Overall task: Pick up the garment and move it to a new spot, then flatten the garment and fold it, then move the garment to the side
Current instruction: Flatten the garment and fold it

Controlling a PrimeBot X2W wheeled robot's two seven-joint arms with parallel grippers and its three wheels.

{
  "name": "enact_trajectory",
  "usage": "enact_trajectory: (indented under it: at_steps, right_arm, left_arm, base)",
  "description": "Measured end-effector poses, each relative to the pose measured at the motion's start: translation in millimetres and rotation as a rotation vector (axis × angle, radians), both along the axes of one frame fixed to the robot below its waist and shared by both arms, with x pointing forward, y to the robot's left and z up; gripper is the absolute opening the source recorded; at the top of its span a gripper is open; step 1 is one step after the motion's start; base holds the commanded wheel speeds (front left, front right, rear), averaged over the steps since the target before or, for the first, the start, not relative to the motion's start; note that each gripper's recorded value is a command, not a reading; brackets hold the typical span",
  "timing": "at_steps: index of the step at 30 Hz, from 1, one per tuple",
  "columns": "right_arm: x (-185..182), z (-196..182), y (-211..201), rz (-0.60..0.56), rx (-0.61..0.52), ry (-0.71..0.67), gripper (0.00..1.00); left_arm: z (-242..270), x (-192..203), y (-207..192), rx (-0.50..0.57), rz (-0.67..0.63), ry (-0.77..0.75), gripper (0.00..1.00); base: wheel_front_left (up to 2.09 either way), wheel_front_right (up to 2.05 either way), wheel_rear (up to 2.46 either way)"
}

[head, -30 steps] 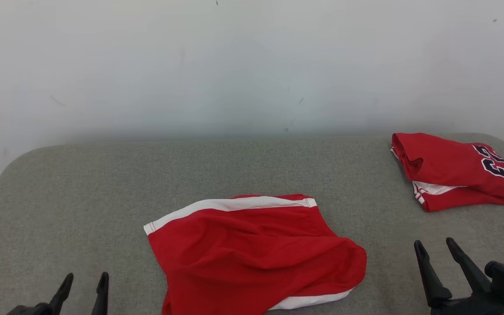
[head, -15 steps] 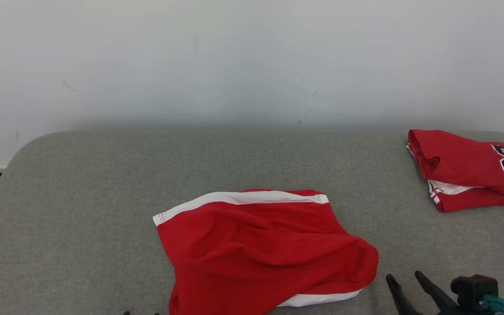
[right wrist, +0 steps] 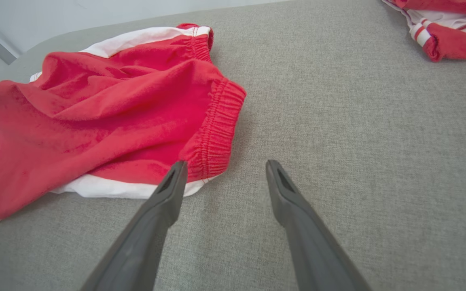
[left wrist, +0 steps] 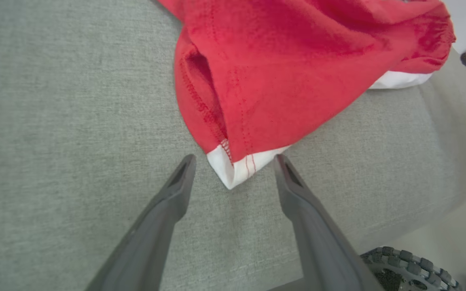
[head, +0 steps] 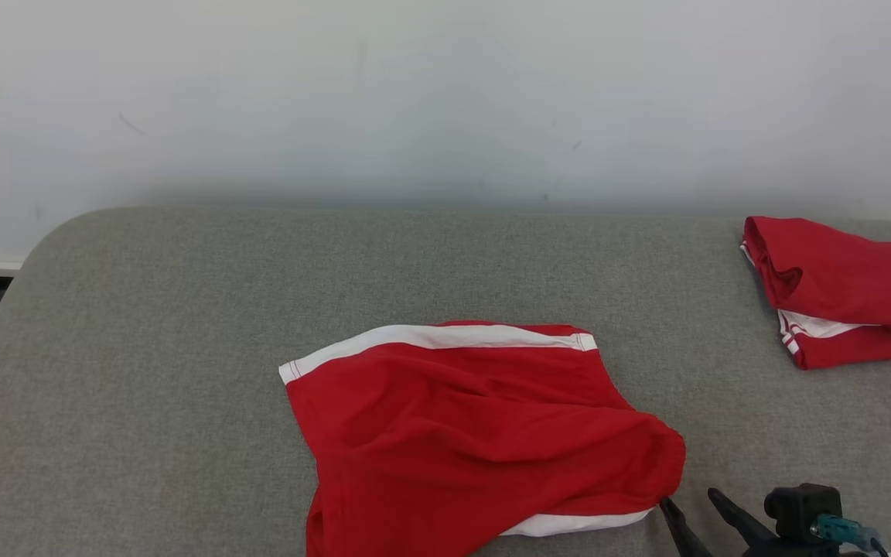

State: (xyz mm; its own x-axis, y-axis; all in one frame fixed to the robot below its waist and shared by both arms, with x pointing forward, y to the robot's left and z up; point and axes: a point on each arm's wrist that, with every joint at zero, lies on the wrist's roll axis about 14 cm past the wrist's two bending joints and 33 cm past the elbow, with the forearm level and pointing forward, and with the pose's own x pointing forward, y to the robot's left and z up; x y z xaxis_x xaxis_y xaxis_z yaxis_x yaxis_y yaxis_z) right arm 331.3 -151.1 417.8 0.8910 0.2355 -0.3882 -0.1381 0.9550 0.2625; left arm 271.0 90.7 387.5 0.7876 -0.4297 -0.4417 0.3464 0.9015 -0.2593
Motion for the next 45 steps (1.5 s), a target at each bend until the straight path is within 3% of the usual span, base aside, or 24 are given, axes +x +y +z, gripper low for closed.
enact_trajectory:
  at_steps: [24, 25, 26, 27, 28, 29, 37, 45]
  right_arm:
    - [7, -31, 31, 0.094, -0.001, 0.079, 1.0]
    - [8, -31, 34, 0.099, 0.003, 0.083, 1.0]
    - [7, -32, 36, 0.104, 0.007, 0.086, 1.0]
    - [7, -33, 38, 0.111, 0.004, 0.087, 1.0]
    - [8, -33, 39, 0.115, 0.003, 0.086, 0.59]
    - [8, -33, 39, 0.116, 0.003, 0.083, 0.0]
    - [17, -29, 31, 0.107, -0.013, 0.05, 0.0]
    - [25, -5, 40, 0.114, 0.074, -0.01, 0.0]
  left_arm:
    - [-23, -2, -20, 0.031, -0.078, 0.058, 1.0]
    - [-24, -2, -21, 0.031, -0.08, 0.061, 0.85]
    - [-24, -3, -21, 0.033, -0.083, 0.062, 0.52]
    - [-25, -3, -21, 0.035, -0.083, 0.064, 0.31]
    - [-26, -3, -21, 0.036, -0.084, 0.066, 0.16]
    - [-26, -3, -21, 0.038, -0.085, 0.065, 0.0]
    - [-23, 4, -24, 0.024, -0.086, 0.033, 0.0]
    - [10, 33, -7, 0.007, -0.019, -0.1, 0.0]
  base:
    - [0.0, 0.0, 0.0]
    - [0.0, 0.0, 0.0]
    - [0.0, 0.0, 0.0]
    - [0.0, 0.0, 0.0]
    - [0.0, 0.0, 0.0]
    - [0.0, 0.0, 0.0]
    - [0.0, 0.0, 0.0]
    - [0.0, 0.0, 0.0]
